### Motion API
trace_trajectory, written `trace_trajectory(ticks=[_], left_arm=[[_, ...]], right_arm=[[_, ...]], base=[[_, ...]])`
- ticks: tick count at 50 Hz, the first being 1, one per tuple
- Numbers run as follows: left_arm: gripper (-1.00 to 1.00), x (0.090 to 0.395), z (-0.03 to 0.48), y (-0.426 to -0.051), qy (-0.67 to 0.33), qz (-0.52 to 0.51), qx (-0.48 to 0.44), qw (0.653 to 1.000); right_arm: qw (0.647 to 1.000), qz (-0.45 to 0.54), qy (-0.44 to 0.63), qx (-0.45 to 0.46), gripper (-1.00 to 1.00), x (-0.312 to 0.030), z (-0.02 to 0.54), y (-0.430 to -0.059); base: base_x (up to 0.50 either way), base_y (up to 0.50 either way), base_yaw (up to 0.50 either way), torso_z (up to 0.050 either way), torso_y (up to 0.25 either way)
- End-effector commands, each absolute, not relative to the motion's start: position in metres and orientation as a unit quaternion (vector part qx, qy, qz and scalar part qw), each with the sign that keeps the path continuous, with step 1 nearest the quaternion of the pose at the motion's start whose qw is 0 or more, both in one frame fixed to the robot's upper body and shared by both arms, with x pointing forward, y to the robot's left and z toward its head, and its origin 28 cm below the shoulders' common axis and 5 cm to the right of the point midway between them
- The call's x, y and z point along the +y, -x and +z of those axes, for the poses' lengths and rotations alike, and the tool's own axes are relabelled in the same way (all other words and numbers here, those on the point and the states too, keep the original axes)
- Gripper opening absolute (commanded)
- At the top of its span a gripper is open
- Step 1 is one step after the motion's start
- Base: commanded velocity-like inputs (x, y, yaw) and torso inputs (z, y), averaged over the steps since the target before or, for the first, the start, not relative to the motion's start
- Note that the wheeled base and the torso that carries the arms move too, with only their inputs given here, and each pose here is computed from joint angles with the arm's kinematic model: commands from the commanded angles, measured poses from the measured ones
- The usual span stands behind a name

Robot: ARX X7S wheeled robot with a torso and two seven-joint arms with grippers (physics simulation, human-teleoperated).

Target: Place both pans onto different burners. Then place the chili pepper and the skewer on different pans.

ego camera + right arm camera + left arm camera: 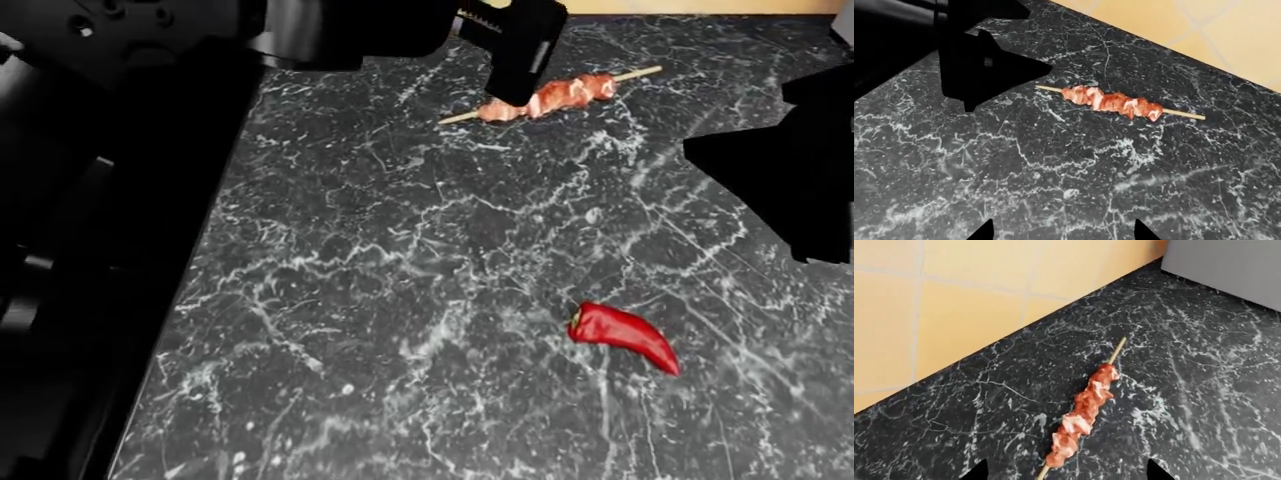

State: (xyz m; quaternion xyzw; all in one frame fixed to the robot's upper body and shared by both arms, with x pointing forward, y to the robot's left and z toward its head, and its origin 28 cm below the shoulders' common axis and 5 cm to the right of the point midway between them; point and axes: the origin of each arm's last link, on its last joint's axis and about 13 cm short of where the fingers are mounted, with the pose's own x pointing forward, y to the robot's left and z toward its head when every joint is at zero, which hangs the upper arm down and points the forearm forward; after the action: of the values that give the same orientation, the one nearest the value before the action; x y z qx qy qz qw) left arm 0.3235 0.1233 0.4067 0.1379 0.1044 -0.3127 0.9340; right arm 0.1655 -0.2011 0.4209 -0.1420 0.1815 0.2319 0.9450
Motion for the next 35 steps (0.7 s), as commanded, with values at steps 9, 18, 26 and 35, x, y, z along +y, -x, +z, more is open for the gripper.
trace_trajectory(ticks=[9,18,26,35], left_arm=[[1.0,0.118,0.406,-0.331,-0.189,-0.31,0.11,0.925],[1.0,0.117,0.409,-0.331,-0.188,-0.309,0.107,0.926],[1.0,0.117,0.408,-0.331,-0.189,-0.31,0.107,0.925],[1.0,0.116,0.409,-0.329,-0.188,-0.314,0.104,0.925]], right_arm=[[0.937,0.252,0.154,0.185,1.0,-0.202,0.425,-0.156],[0.951,0.243,0.149,0.118,1.0,-0.21,0.455,-0.129],[0.953,0.239,0.148,0.11,1.0,-0.21,0.456,-0.124],[0.954,0.238,0.148,0.109,1.0,-0.21,0.456,-0.123]], base=[[0.0,0.0,0.0,0.0,-0.188],[0.0,0.0,0.0,0.0,-0.188],[0.0,0.0,0.0,0.0,-0.188],[0.0,0.0,0.0,0.0,-0.188]])
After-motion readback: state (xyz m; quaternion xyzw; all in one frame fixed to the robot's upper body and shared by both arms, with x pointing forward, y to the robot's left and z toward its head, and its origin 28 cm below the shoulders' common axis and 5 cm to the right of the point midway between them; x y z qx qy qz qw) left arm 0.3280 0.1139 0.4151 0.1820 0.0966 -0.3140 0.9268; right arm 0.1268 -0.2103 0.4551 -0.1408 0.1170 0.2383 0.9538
